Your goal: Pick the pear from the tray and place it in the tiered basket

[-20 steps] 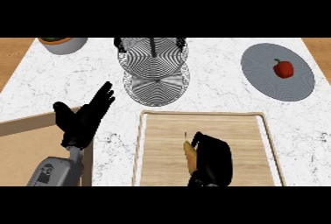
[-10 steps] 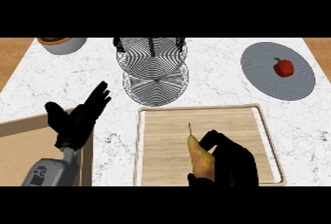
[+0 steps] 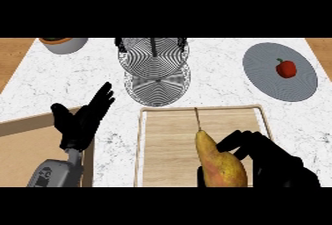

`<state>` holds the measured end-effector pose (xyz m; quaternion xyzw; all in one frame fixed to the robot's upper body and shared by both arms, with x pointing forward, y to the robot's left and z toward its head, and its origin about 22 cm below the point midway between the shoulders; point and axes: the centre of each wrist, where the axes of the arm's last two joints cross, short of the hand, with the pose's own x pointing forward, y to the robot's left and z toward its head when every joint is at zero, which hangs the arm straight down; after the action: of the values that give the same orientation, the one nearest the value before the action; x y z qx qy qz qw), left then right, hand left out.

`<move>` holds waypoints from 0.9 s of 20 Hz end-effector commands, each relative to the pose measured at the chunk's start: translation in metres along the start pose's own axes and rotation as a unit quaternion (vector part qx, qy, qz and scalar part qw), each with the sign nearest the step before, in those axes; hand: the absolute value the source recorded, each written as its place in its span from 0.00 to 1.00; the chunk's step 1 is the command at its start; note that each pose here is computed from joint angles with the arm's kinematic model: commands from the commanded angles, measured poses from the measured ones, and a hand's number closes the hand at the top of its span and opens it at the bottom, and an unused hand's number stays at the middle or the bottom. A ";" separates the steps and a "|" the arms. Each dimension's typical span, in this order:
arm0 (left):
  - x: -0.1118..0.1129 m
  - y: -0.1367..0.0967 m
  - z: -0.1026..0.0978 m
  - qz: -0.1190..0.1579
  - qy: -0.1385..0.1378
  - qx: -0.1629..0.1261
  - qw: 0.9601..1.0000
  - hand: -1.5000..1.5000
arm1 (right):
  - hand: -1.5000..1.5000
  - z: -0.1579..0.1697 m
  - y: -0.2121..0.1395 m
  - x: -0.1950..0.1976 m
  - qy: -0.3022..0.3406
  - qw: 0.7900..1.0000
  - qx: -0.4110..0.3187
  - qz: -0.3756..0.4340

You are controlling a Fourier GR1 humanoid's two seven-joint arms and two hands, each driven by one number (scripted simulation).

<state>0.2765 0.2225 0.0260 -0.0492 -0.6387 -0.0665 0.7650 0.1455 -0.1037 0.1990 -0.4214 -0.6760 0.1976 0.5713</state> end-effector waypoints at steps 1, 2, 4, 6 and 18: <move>-0.003 -0.002 0.001 -0.003 0.003 -0.001 1.000 0.50 | 1.00 -0.005 -0.018 0.030 0.029 0.999 -0.024 0.026; -0.003 0.000 -0.006 -0.007 0.005 -0.003 1.000 0.50 | 1.00 -0.012 -0.026 0.031 0.024 0.999 -0.032 0.024; -0.017 0.001 -0.002 0.003 0.004 0.004 1.000 0.50 | 1.00 -0.018 -0.030 0.034 0.016 0.998 -0.033 0.043; -0.005 -0.009 -0.007 -0.002 0.001 -0.011 1.000 0.50 | 1.00 -0.034 -0.024 0.049 0.012 0.998 -0.028 0.050; 0.002 -0.021 -0.012 0.000 -0.001 -0.023 1.000 0.50 | 1.00 -0.156 -0.015 0.116 0.052 0.998 -0.007 0.033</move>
<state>0.2862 0.2094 0.0253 -0.0597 -0.6401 -0.0785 0.7619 0.2582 -0.0660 0.2956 -0.4502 -0.6812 0.2235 0.5324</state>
